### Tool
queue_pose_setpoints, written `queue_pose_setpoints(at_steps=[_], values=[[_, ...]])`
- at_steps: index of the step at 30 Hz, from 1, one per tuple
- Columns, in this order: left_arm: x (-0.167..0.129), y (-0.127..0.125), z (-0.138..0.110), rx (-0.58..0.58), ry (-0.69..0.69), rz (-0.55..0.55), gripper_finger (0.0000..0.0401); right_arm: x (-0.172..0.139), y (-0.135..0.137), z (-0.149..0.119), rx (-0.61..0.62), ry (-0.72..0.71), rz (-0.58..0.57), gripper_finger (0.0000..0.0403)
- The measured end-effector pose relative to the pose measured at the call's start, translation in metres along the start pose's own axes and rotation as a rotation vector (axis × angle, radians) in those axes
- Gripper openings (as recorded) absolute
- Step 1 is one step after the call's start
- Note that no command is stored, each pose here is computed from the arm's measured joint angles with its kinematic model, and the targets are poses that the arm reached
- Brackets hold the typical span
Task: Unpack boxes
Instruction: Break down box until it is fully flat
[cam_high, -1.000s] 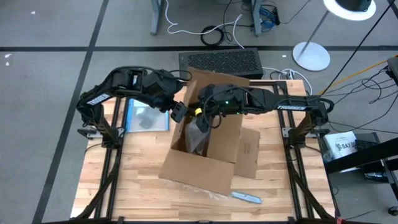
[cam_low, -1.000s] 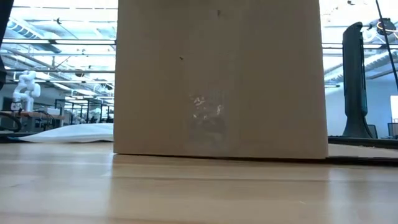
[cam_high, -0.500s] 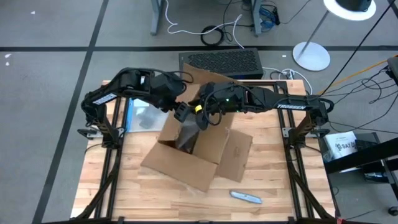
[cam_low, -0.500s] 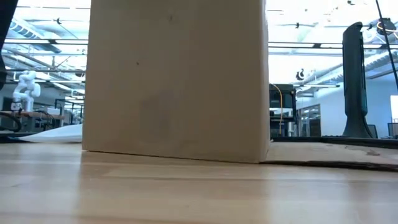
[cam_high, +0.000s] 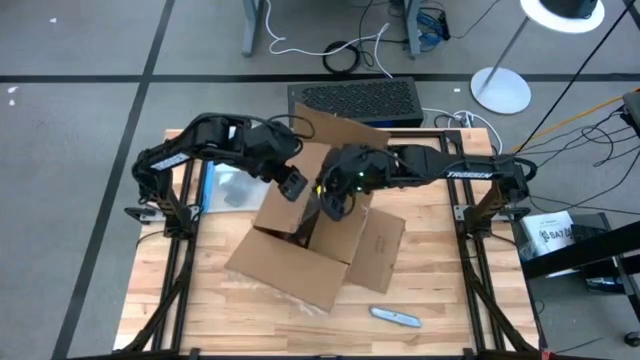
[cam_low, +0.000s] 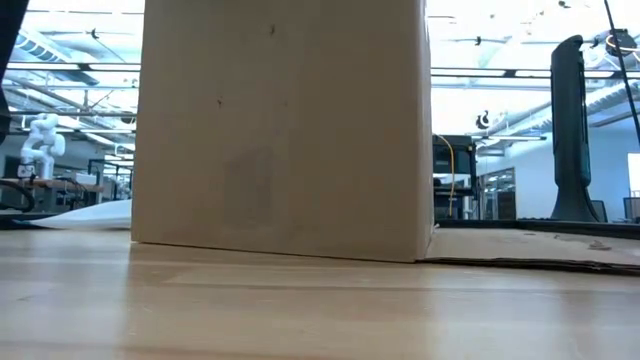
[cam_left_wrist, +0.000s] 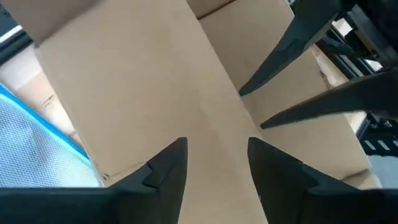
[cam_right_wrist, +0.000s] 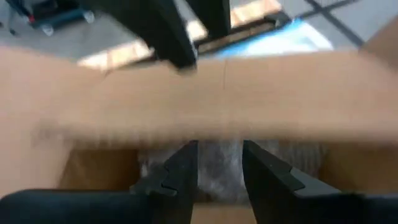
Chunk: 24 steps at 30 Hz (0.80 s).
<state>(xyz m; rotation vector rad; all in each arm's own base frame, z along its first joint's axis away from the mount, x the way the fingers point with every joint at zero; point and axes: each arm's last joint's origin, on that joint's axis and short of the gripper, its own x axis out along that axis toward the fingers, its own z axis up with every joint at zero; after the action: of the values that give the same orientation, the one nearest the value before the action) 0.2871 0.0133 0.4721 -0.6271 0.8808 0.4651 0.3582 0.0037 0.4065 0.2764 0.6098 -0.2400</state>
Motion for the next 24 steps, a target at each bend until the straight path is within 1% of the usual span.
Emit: queue_pose_setpoints(at_steps=[2, 4, 6, 8, 11, 13, 14, 15, 17, 19, 21, 22, 24], values=[[0.0, -0.002, -0.002, 0.024, 0.014, -0.017, 0.0171, -0.005, 0.003, -0.006, -0.013, 0.04, -0.026, 0.0116], [-0.001, -0.004, -0.004, 0.029, 0.049, -0.061, 0.0171, -0.013, 0.006, -0.01, -0.042, 0.051, -0.062, 0.0116], [-0.002, -0.007, -0.004, 0.025, 0.086, -0.131, 0.0171, -0.024, 0.011, -0.01, -0.079, 0.024, -0.05, 0.0116], [-0.003, -0.012, -0.001, 0.028, 0.092, -0.234, 0.017, -0.036, 0.013, -0.008, -0.088, -0.01, -0.047, 0.0116], [-0.004, -0.02, 0.004, 0.012, 0.07, -0.35, 0.017, -0.05, 0.01, -0.009, -0.075, -0.006, -0.051, 0.0116], [-0.005, -0.022, 0.006, -0.053, 0.066, -0.376, 0.017, -0.057, 0.007, -0.011, -0.07, 0.0, -0.08, 0.0116], [-0.006, -0.024, 0.008, -0.091, 0.058, -0.403, 0.017, -0.06, 0.007, -0.012, -0.072, 0.002, -0.09, 0.0116], [-0.007, -0.026, 0.011, -0.105, 0.041, -0.44, 0.017, -0.063, 0.007, -0.013, -0.072, -0.001, -0.094, 0.0116], [-0.01, -0.031, 0.017, -0.102, -0.007, -0.51, 0.017, -0.066, 0.01, -0.014, -0.077, -0.003, -0.083, 0.0116], [-0.012, -0.034, 0.021, -0.112, -0.048, -0.552, 0.017, -0.066, 0.013, -0.014, -0.08, -0.004, -0.072, 0.0116], [-0.014, -0.036, 0.023, -0.165, -0.043, -0.583, 0.017, -0.065, 0.015, -0.015, -0.083, -0.005, -0.067, 0.0116], [-0.014, -0.037, 0.023, -0.171, -0.039, -0.601, 0.017, -0.065, 0.016, -0.015, -0.082, -0.01, -0.067, 0.0116], [-0.017, -0.04, 0.026, -0.141, -0.05, -0.653, 0.017, -0.064, 0.018, -0.015, -0.084, -0.011, -0.064, 0.0116]])
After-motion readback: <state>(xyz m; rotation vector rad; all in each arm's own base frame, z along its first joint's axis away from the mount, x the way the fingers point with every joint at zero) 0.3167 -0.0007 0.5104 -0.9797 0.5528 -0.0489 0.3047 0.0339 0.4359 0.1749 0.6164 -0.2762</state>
